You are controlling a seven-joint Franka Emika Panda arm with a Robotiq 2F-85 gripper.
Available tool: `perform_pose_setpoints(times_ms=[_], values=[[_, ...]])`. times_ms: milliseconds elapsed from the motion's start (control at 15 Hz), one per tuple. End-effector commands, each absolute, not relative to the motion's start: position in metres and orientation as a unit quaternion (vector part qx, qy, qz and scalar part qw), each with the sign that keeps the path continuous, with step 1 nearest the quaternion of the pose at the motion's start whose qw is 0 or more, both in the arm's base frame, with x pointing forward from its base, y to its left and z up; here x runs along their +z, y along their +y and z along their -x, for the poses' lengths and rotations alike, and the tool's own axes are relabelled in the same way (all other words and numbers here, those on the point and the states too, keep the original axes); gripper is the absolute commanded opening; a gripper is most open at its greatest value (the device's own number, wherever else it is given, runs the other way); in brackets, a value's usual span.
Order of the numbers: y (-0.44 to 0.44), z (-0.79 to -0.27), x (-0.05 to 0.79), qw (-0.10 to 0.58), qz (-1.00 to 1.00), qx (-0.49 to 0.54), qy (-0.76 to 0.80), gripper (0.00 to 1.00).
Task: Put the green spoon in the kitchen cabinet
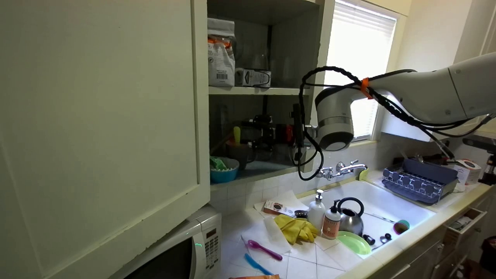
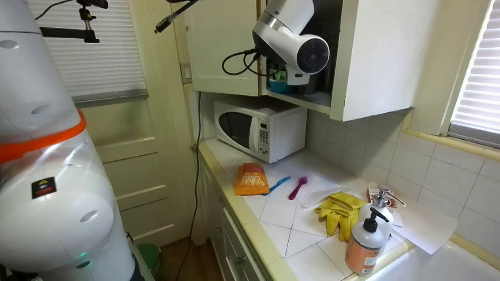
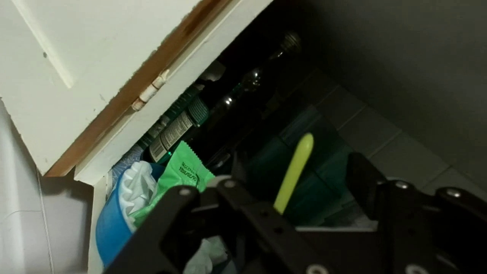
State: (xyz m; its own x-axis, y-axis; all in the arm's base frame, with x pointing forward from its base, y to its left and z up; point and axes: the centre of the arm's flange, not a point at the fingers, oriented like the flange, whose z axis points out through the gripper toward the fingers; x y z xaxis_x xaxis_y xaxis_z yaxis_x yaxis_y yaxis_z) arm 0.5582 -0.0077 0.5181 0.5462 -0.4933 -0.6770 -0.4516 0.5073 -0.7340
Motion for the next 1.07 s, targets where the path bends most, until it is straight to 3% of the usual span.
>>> perform_pose_setpoints(times_ms=[0,267,1000], values=[[-0.011,-0.545,0.533,0.723,0.499,0.007,0.478,1.00],[-0.021,-0.514,0.540,0.676,0.548,0.030,0.491,1.00],[-0.043,-0.441,0.566,0.572,0.674,-0.026,0.467,1.00]])
